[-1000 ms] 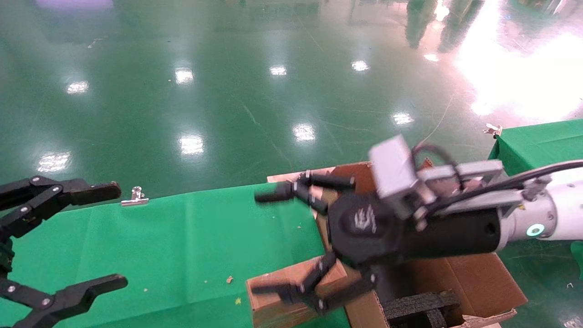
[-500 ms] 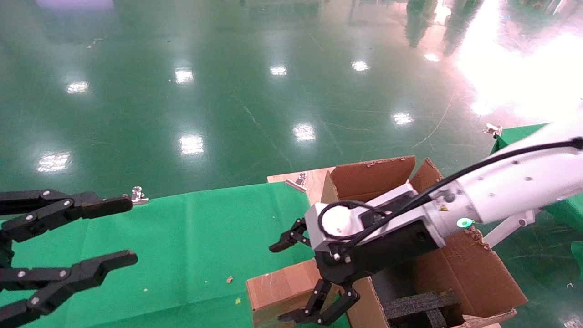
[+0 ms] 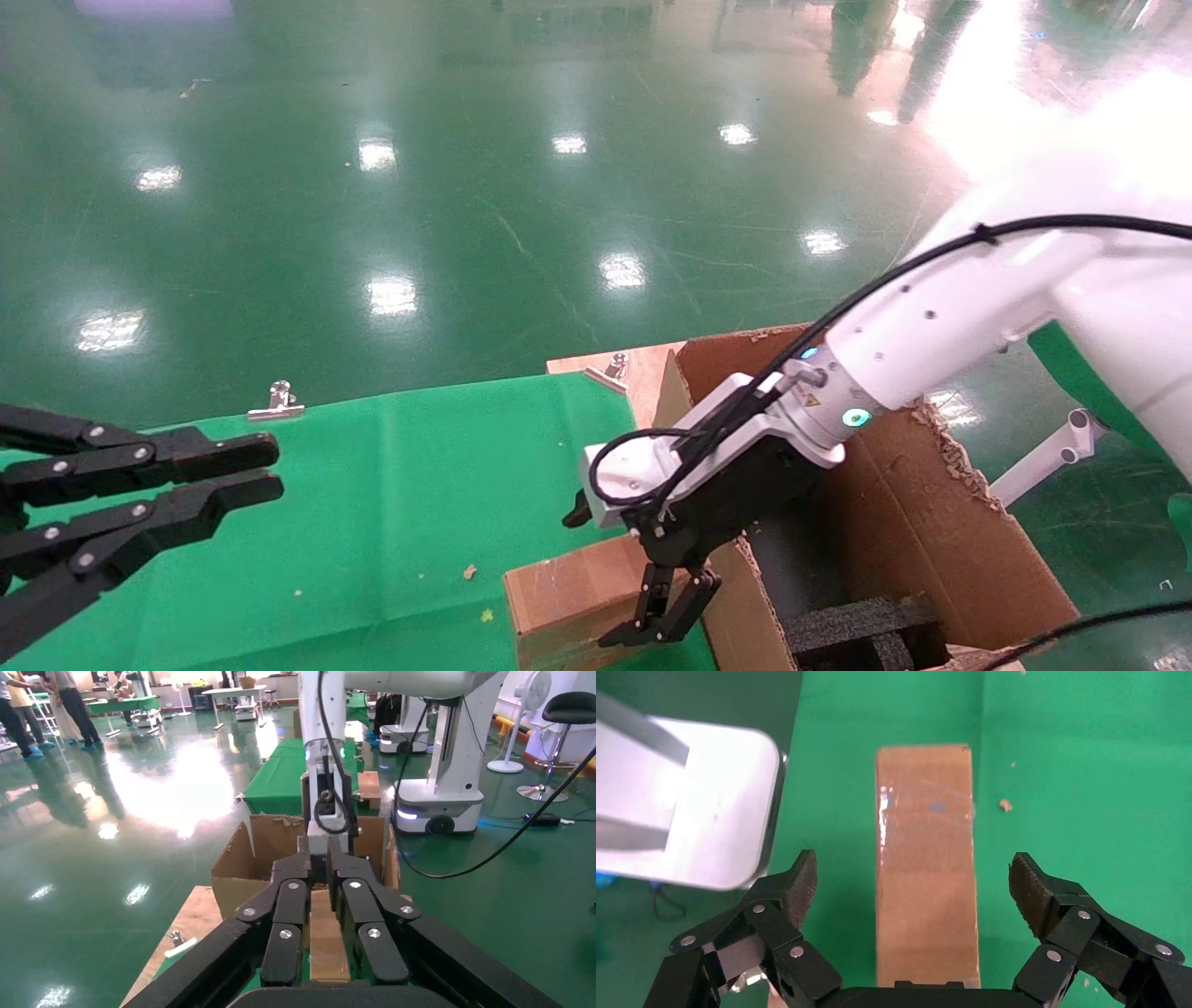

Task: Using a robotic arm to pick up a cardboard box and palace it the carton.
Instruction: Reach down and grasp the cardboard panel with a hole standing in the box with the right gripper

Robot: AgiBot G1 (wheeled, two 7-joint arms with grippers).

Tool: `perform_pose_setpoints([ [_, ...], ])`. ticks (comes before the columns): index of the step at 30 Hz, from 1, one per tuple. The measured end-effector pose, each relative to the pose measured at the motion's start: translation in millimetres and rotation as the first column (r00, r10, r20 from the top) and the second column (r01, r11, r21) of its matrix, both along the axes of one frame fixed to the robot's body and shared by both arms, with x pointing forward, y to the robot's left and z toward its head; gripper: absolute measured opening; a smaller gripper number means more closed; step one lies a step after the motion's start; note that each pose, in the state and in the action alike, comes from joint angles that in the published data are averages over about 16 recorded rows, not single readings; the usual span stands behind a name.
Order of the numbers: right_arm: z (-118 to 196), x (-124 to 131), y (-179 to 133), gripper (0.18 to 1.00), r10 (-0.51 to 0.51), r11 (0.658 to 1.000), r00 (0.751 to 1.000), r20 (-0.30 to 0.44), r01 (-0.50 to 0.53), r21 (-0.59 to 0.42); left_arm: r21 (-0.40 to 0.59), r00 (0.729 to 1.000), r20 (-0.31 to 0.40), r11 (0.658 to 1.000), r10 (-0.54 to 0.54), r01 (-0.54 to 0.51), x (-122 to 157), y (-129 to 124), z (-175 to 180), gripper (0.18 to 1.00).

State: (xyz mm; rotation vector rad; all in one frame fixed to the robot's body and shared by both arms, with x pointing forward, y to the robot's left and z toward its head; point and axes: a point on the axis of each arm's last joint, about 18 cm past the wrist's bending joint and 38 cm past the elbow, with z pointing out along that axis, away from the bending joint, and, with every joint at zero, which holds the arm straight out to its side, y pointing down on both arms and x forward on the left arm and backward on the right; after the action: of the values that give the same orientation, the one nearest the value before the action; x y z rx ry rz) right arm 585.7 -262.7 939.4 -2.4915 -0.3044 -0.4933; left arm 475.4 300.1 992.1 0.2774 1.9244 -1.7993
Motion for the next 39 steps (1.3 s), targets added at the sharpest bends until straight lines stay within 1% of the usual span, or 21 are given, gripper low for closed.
perform_pose_setpoints([
  [2, -1, 4, 2, 1.001, 0.005, 1.0, 1.0, -0.002, -0.005, -0.03, 0.0, 1.0, 0.0, 1.0, 0.0, 0.0, 0, 0, 0, 0.282],
  [8, -2, 15, 6, 1.001, 0.024, 0.994, 1.0, -0.006, -0.024, -0.107, 0.0, 1.0, 0.0, 1.0, 0.0, 0.0, 0, 0, 0, 0.222],
  [13, -2, 21, 8, 1.001, 0.039, 0.987, 0.999, -0.004, -0.039, -0.156, 0.0, 1.0, 0.0, 1.0, 0.0, 0.0, 0, 0, 0, 0.198],
  [22, -1, 24, 9, 0.998, 0.058, 0.979, 0.998, -0.002, -0.057, -0.198, 0.0, 1.0, 0.0, 1.0, 0.0, 0.0, 0, 0, 0, 0.206],
  [28, -1, 24, 10, 0.983, 0.059, 0.978, 0.998, -0.003, -0.059, -0.2, 0.0, 1.0, 0.0, 1.0, 0.0, 0.0, 0, 0, 0, 0.241],
  [31, -1, 24, 10, 0.97, 0.058, 0.979, 0.998, -0.003, -0.057, -0.196, 0.0, 1.0, 0.0, 1.0, 0.0, 0.0, 0, 0, 0, 0.278],
  [34, -1, 24, 9, 0.942, 0.057, 0.98, 0.998, -0.003, -0.056, -0.193, -0.001, 1.0, 0.0, 1.0, 0.0, 0.0, 0, 0, 0, 0.309],
  [37, -1, 24, 9, 0.916, 0.056, 0.98, 0.998, -0.003, -0.055, -0.19, -0.001, 1.0, 0.0, 1.0, 0.0, 0.0, 0, 0, 0, 0.365],
  [39, -1, 24, 9, 0.882, 0.055, 0.981, 0.998, -0.003, -0.055, -0.188, -0.001, 1.0, 0.0, 1.0, 0.0, 0.0, 0, 0, 0, 0.398],
])
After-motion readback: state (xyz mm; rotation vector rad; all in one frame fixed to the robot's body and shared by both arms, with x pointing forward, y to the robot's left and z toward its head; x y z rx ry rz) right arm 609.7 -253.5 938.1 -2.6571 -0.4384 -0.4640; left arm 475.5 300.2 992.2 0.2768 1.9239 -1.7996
